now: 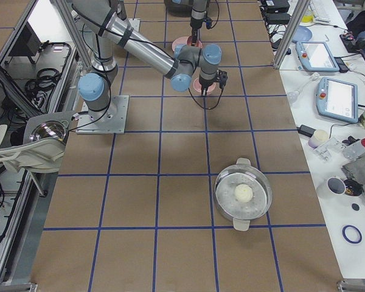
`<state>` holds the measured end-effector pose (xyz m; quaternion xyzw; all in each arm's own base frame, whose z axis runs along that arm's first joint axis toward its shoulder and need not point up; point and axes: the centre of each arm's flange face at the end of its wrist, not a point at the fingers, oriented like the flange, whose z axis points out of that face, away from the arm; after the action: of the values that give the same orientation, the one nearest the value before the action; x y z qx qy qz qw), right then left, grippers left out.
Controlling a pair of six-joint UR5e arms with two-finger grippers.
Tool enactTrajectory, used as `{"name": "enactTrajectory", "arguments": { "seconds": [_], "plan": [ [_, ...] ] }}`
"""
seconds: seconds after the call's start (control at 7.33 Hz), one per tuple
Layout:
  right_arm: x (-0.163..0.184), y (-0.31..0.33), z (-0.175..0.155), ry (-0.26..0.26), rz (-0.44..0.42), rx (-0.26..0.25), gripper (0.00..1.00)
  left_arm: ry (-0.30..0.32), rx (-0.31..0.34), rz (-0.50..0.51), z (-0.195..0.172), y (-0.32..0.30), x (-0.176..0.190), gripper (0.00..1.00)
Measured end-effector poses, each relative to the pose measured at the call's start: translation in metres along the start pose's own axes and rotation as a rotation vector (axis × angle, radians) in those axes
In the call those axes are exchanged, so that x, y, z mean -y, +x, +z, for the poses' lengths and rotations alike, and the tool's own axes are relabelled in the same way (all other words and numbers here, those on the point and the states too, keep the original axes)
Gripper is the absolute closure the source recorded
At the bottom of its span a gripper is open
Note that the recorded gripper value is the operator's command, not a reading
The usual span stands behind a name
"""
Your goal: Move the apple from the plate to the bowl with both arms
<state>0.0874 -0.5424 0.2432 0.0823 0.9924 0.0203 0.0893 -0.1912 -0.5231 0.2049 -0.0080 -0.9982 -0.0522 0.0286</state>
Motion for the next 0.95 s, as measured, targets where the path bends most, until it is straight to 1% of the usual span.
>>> {"name": "enactTrajectory", "arguments": {
  "seconds": [0.14,0.27,0.55,0.82,0.95],
  "plan": [
    [-0.016,-0.043,0.008,-0.009,0.005,-0.005,1.00,0.029,-0.003,0.003,-0.015,0.001,0.004,0.95],
    [-0.028,-0.067,0.014,-0.021,0.001,-0.011,1.00,0.053,-0.005,0.001,-0.029,0.006,0.009,0.95],
    [-0.042,-0.082,0.026,-0.049,-0.007,-0.021,1.00,0.068,-0.011,0.003,-0.033,0.034,0.006,0.95],
    [-0.056,-0.077,0.048,-0.094,-0.008,-0.033,0.99,0.076,-0.023,-0.019,-0.033,0.065,-0.003,0.95],
    [-0.058,-0.076,0.051,-0.099,-0.011,-0.035,0.29,0.084,-0.045,-0.023,-0.038,0.075,-0.004,0.95]
  ]
}}
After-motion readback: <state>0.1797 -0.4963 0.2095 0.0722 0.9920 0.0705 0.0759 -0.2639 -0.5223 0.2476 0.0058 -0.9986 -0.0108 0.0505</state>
